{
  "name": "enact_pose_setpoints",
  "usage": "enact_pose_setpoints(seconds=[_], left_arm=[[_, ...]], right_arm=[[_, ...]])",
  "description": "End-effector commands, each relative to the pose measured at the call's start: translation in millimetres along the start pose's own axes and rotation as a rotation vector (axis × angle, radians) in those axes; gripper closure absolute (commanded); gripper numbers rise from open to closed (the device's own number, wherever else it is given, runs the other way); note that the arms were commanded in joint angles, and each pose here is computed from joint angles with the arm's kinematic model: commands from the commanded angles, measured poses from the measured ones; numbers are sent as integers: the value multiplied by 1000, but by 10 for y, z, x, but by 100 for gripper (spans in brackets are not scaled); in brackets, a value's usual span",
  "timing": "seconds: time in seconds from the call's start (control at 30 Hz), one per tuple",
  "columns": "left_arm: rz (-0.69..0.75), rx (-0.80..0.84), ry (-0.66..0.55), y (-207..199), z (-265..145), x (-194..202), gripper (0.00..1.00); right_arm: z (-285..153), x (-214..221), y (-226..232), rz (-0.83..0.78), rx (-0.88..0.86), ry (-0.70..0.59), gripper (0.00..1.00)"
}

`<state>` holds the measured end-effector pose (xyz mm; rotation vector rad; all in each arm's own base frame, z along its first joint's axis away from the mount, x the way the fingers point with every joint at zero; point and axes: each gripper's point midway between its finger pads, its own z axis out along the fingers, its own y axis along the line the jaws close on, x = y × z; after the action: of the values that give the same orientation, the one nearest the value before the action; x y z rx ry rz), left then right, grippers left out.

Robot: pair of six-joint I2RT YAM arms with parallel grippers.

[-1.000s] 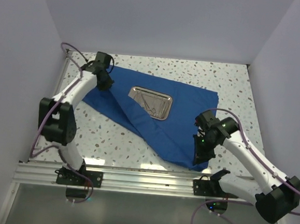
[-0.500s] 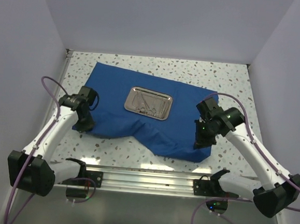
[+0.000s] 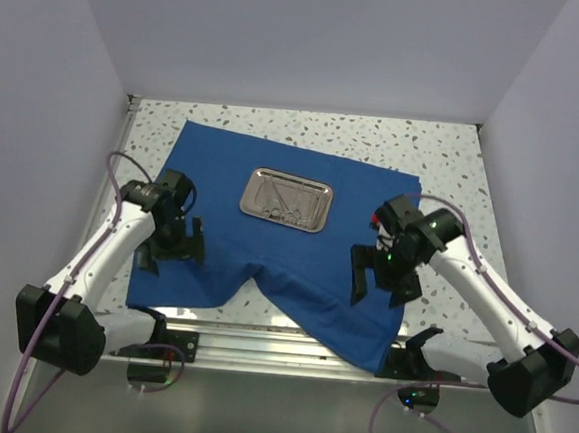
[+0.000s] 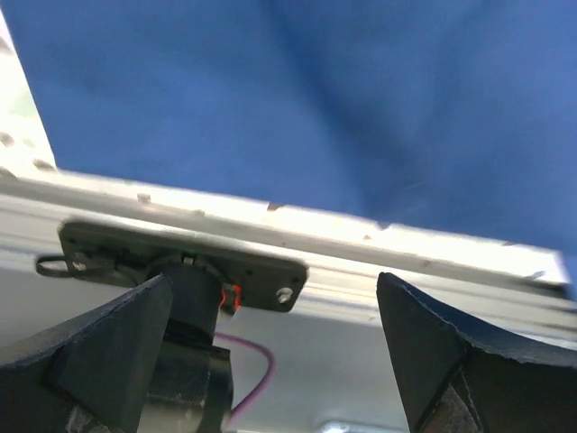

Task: Open and lay out the surgical kit
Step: Open the surgical kit at the center of the board, then smooth out the surgical kit at the center of the board.

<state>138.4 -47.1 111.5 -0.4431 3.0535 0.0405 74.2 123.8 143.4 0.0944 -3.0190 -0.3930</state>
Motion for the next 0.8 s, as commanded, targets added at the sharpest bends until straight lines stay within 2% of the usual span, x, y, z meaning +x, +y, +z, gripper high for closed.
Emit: enact_pose_setpoints(seconds=[0.0,0.07,0.1,0.13,0.2,0.27,0.3,0.33,0.37,0.43,0.47,0.53,0.63,0.77], left_arm=[[-6,69,-276,-211,-528,-710,0],[-37,87,-362,-339,-641,-1163,0],[-85,86,-367,-295,-626,-1333,0],[-114,94,-362,-336,-520,-1564,0],[-191,147,-392,-309,-529,-1919,0],[-221,170,-437,-335,-394,-2330,0],[-231,168,-446,-340,-336,-2456,0],[-262,146,-418,-270,-98,-2628,0],[-278,140,-433,-261,-88,-2782,0],[-306,117,-411,-225,216,-3011,0],[-317,119,-434,-219,225,-3149,0],[-351,119,-453,-160,415,-3381,0],[-381,135,-515,-75,482,-3745,0],[-405,163,-548,5,634,-4046,0]], right_arm=[[-731,-522,129,-49,91,-225,2],[-1106,-988,119,-12,166,-403,2],[-1191,-1201,16,17,228,-458,2],[-1125,-1398,-27,46,245,-431,2],[-1146,-1748,-260,182,203,-460,2],[-949,-1986,-627,340,182,-421,2],[-889,-2184,-726,393,160,-453,2],[-815,-2263,-807,438,141,-443,2],[-658,-2369,-1020,524,163,-404,2],[-554,-2593,-1183,587,152,-423,2],[-401,-2699,-1299,628,145,-393,2],[-308,-2924,-1408,663,128,-422,1],[-177,-3164,-1654,709,160,-429,2],[-35,-3387,-1895,757,201,-448,3]])
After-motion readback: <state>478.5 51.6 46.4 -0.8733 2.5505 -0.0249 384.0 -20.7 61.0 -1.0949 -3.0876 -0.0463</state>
